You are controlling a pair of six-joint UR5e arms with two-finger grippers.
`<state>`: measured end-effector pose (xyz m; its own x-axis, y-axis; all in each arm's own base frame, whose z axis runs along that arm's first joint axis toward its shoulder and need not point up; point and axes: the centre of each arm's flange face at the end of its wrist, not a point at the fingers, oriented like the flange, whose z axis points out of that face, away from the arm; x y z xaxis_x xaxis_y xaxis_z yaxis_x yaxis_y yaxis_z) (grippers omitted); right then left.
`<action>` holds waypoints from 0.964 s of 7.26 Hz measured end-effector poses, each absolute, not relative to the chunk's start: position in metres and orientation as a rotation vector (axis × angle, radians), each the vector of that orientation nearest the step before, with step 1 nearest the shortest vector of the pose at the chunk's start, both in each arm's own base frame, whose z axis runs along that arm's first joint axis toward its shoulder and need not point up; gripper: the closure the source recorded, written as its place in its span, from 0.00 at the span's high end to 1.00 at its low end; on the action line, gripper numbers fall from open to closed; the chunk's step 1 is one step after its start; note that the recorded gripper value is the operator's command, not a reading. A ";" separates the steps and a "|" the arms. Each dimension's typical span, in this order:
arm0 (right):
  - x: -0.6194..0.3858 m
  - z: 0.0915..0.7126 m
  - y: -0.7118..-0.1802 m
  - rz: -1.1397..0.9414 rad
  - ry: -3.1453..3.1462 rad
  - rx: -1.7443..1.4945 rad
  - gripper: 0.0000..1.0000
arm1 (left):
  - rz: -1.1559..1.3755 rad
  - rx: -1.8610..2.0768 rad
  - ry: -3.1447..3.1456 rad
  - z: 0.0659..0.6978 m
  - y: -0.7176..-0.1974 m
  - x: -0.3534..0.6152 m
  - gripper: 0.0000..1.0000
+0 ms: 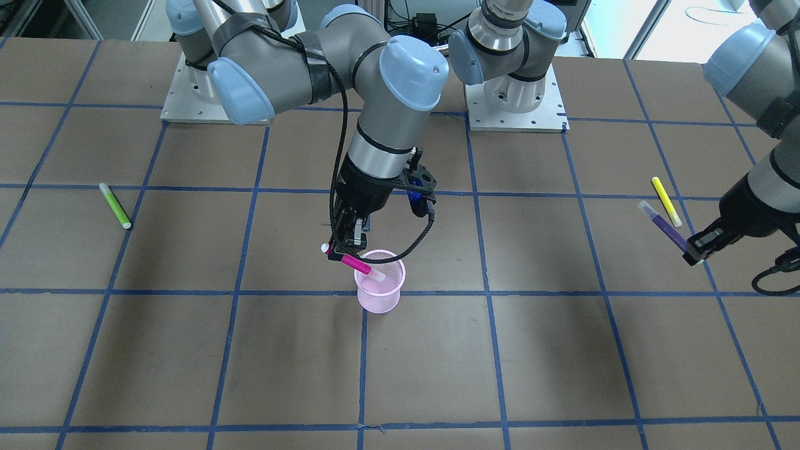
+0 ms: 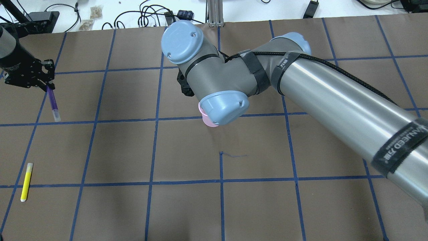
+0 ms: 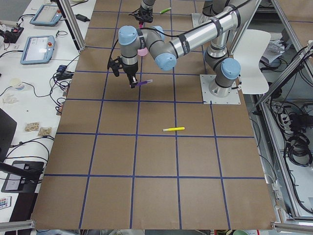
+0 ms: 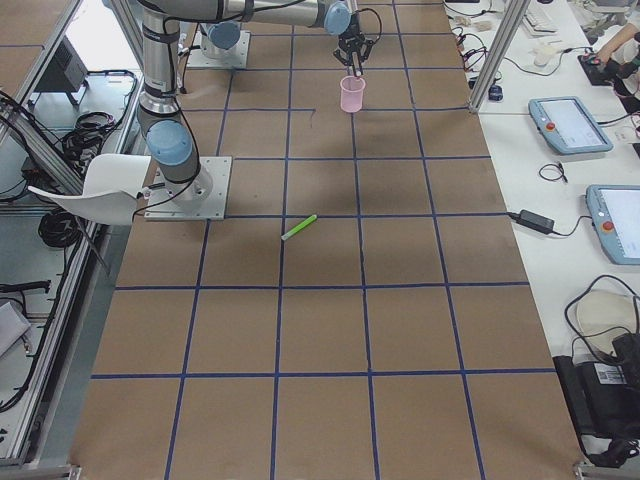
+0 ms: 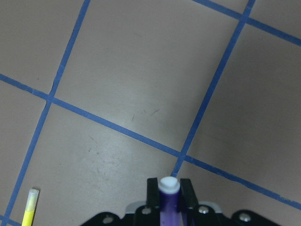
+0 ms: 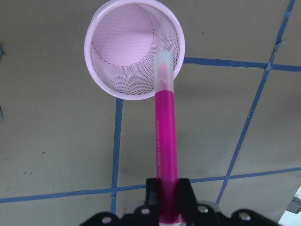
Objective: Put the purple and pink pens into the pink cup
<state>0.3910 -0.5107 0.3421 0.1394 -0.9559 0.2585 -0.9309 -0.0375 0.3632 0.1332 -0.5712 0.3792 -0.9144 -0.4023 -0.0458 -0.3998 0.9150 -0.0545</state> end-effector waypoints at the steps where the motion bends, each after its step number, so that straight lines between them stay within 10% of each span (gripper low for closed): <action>1: 0.397 0.335 -0.513 -0.089 -1.795 1.986 0.01 | -0.068 -0.637 3.019 0.379 -0.571 0.133 0.00; 4: 0.405 0.315 -0.517 -0.122 -1.788 2.010 0.08 | -0.066 -0.642 3.019 0.378 -0.571 0.133 0.00; 6: 0.409 0.305 -0.517 -0.135 -1.782 2.023 1.00 | -0.064 -0.643 3.020 0.378 -0.571 0.133 0.00; 7: 0.410 0.304 -0.517 -0.137 -1.782 2.027 1.00 | -0.064 -0.643 3.020 0.378 -0.571 0.133 0.00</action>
